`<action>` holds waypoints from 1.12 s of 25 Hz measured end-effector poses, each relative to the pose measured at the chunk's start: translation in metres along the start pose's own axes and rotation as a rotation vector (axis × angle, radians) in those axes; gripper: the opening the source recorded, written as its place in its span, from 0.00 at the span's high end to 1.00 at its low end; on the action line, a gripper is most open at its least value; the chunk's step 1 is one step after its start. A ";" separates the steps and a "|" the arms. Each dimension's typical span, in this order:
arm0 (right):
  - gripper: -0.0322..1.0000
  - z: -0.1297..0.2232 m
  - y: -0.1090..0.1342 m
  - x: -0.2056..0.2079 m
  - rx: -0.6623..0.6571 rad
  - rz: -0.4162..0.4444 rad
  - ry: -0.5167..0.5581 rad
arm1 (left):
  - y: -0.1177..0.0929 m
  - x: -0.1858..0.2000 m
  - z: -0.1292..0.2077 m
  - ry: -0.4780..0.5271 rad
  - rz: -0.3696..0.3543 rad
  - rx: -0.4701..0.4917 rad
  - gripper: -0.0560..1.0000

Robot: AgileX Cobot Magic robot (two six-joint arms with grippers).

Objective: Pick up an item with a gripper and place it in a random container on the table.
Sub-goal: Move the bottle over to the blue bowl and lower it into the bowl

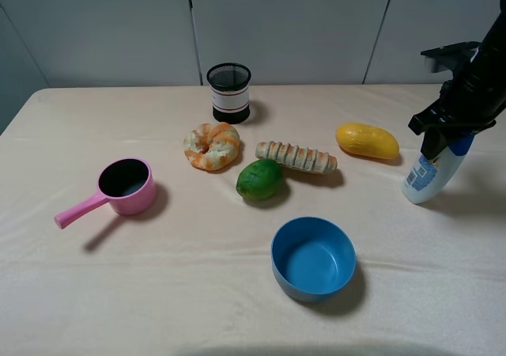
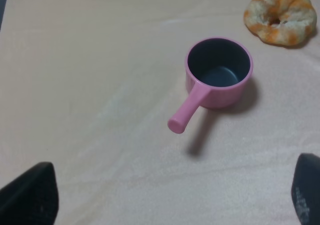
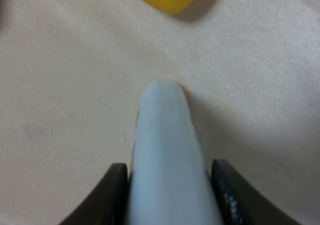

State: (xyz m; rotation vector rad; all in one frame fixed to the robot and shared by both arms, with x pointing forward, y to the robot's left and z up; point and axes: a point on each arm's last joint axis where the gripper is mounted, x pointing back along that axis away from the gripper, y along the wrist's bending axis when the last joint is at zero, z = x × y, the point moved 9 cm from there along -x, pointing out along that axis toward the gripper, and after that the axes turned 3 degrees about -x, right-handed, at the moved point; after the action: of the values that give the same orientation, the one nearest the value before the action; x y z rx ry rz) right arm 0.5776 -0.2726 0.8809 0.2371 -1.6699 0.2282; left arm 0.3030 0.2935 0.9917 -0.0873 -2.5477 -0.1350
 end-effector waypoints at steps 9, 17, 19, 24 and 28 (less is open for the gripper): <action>0.71 0.002 0.000 0.000 0.001 -0.001 0.008 | 0.000 0.000 0.000 0.000 0.000 0.000 0.05; 0.71 0.015 0.004 0.016 0.001 -0.012 0.050 | 0.000 0.000 0.000 0.000 0.000 0.000 0.05; 0.71 0.019 0.005 0.024 0.001 -0.013 0.050 | 0.000 0.000 0.000 0.000 0.000 0.000 0.05; 0.71 0.026 0.007 0.045 -0.033 -0.010 0.036 | 0.000 0.000 0.000 0.000 0.000 0.000 0.05; 0.71 0.038 0.012 0.062 -0.043 -0.021 0.049 | 0.000 0.000 0.000 0.000 0.000 0.000 0.05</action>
State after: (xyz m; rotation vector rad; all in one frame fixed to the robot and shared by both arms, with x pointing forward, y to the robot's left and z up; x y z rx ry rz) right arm 0.5312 -0.2738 0.9383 0.2156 -1.6214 0.1809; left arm 0.3030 0.2935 0.9917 -0.0873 -2.5477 -0.1350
